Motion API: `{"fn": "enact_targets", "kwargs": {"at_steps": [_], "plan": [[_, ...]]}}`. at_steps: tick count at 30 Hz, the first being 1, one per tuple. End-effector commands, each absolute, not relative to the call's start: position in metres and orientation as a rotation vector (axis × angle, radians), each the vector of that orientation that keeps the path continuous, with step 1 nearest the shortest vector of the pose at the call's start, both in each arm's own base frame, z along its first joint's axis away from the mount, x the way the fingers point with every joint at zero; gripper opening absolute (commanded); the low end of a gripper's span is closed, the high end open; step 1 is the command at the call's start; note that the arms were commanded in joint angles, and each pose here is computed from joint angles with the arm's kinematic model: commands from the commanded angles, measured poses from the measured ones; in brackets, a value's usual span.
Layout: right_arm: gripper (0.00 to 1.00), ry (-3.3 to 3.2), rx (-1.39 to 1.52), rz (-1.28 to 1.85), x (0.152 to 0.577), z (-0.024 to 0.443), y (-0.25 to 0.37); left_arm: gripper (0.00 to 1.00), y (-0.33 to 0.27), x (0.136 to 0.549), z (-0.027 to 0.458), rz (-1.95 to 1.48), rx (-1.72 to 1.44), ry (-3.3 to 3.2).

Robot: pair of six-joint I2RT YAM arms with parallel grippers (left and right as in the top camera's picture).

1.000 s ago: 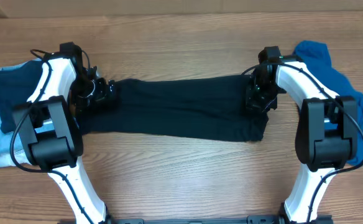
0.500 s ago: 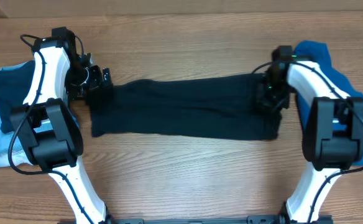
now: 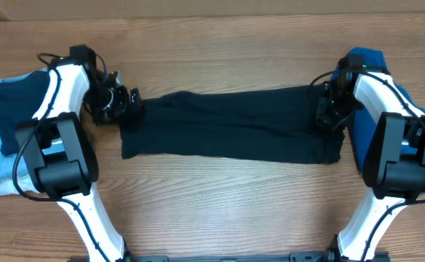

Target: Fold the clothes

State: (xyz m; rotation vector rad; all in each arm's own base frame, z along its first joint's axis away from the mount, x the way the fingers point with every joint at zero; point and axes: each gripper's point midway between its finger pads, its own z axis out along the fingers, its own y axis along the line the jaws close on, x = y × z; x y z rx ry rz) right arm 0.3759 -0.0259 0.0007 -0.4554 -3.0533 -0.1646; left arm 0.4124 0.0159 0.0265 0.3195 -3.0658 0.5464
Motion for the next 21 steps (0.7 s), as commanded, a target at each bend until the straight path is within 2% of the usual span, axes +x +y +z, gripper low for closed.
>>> {"fn": "enact_targets", "kwargs": {"at_steps": [1,6,10,13,15,18,21], "plan": [[0.30,-3.002,-0.473,0.009,0.362,-0.023,-0.051,1.00,0.002,0.394,0.005,0.599,0.277,-3.012],[0.30,-2.983,-0.470,0.010,0.358,-0.023,-0.051,0.98,0.000,0.380,-0.018,0.595,0.280,-2.993],[0.30,-2.966,-0.467,0.009,0.354,-0.022,-0.050,0.49,0.000,0.382,-0.019,0.597,0.251,-3.008],[0.30,-2.962,-0.466,0.010,0.352,-0.022,-0.050,0.18,0.002,0.384,-0.018,0.596,0.253,-3.018],[0.30,-2.962,-0.466,0.010,0.352,-0.022,-0.050,0.05,0.007,0.389,-0.012,0.587,0.264,-3.032],[0.29,-2.952,-0.466,-0.006,0.351,-0.020,-0.048,0.04,0.038,0.401,0.018,0.401,0.296,-3.070],[0.30,-3.020,-0.481,-0.133,0.370,0.008,-0.036,0.04,0.054,0.418,0.048,0.334,0.305,-3.130]]}}
